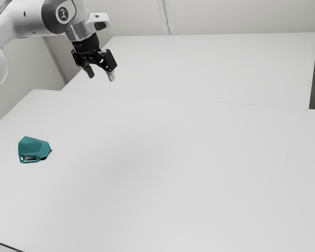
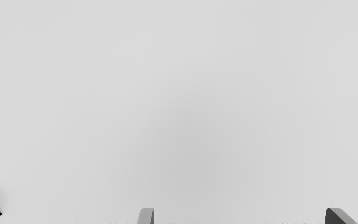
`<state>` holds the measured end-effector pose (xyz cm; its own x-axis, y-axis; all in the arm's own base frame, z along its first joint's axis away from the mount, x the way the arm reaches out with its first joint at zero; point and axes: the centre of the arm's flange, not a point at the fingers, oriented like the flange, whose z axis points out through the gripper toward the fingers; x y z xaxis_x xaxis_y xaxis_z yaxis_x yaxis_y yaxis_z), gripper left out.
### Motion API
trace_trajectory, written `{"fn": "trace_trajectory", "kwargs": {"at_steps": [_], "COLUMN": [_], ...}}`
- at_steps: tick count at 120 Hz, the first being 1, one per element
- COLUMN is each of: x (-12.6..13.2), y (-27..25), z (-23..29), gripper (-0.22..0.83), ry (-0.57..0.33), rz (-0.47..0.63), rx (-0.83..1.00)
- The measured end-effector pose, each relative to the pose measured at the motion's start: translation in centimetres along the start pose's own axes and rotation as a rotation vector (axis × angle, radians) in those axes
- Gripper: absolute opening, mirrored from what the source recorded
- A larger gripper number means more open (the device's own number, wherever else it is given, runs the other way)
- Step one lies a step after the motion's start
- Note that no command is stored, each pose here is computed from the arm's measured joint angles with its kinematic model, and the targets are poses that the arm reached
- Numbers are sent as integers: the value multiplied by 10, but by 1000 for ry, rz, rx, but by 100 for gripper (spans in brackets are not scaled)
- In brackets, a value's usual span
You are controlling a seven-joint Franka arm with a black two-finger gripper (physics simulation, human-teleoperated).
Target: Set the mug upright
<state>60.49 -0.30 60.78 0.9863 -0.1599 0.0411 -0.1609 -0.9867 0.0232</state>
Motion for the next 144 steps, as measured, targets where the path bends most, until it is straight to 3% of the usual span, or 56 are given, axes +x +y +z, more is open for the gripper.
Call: {"fn": "trace_trajectory", "kwargs": {"at_steps": [51,76,92,111,144], "x": [-8,-51,-91,-150,-206], "y": [-9,-129,-211,-325,-441], "z": [-6,-7,-3,44,106], "gripper": [61,61,61,62,61], "ry": [-6,-20,13,63,176], "rz": [-16,-219,-320,-457,-490], "rx": [-4,-168,-308,-497,-635]}}
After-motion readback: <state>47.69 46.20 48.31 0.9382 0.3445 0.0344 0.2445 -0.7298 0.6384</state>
